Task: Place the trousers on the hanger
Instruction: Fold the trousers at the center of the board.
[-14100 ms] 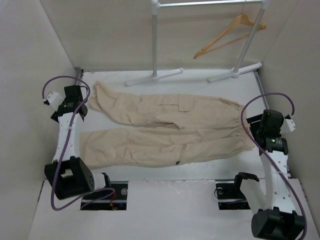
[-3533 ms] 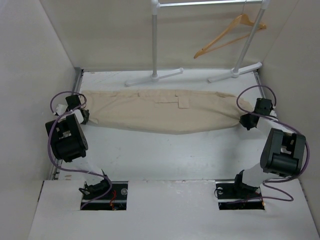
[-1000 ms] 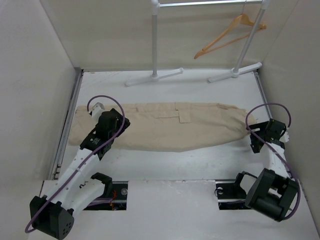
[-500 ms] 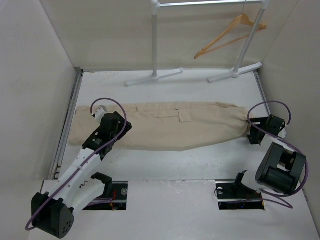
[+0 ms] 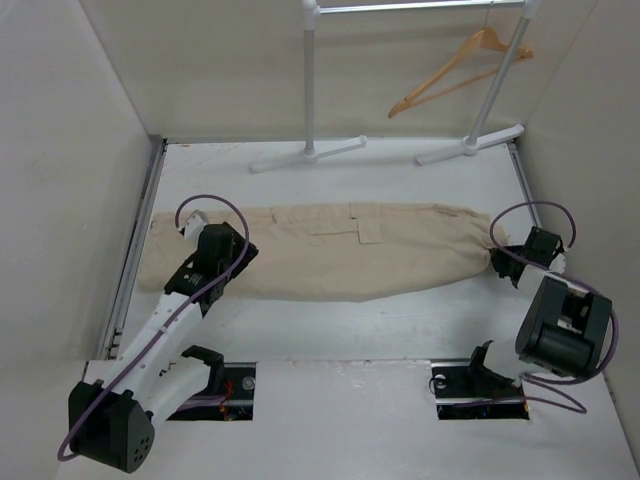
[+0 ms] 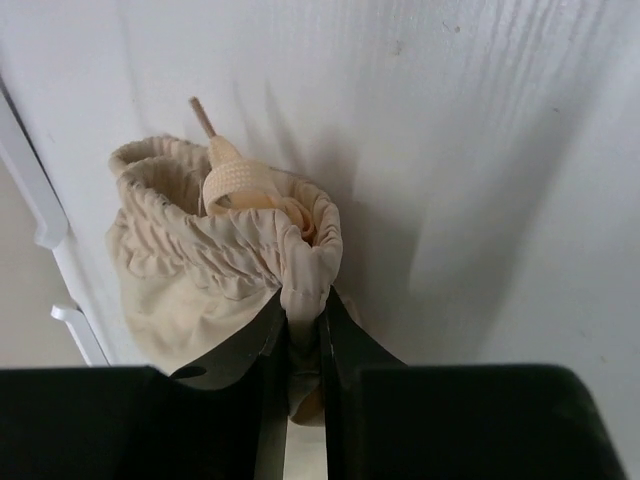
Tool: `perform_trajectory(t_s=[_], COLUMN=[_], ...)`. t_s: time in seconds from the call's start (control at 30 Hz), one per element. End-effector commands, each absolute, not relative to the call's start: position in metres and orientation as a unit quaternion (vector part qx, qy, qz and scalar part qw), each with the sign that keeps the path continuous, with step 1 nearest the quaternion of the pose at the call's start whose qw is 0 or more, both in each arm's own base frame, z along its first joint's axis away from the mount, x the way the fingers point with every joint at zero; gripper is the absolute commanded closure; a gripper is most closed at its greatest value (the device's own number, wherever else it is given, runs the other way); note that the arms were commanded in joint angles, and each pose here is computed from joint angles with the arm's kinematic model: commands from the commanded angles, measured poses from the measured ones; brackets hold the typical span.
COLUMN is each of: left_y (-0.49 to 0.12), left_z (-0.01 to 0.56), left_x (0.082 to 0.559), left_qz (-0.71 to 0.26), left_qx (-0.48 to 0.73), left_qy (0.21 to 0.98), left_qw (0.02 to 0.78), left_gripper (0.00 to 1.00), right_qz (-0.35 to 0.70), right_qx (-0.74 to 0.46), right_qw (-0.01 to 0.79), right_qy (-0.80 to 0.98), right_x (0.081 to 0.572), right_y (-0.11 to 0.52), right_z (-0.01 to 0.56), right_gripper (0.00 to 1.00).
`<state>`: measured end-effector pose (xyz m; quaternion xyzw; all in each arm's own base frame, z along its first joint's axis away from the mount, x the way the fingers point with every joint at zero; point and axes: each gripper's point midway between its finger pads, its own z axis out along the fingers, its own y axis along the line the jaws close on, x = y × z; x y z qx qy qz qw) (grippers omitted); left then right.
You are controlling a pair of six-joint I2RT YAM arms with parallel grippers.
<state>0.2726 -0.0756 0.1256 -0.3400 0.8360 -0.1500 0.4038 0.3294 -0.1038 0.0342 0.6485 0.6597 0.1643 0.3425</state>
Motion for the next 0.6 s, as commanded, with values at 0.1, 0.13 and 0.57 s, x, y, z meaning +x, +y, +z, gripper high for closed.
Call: perform_trajectory(t_s=[0.1, 0.13, 0.57], left_y=[-0.083, -0.087, -0.192], left_z=[0.155, 0.158, 0.257], left_x=[0.288, 0.29, 0.286], left_qz=[-0.169, -0.173, -0.235], left_qx=[-0.332, -0.327, -0.216], left_qy=[0.824, 0.824, 0.824], left_qw=[0.428, 0.428, 0.468], left_gripper=[0.45, 0.46, 0.43], right_qz=[0.138, 0.132, 0.136], right_qx=[0.608, 0.605, 0.506], right_qw=[0.427, 0.442, 0.613], right_qy=[0.655, 0.649, 0.591], right_x=[0.318, 0.314, 0.287], right_y=[-0.112, -0.117, -0.124], right_z=[0.106, 0.122, 0.339], right_gripper=[0.85, 0.86, 0.87])
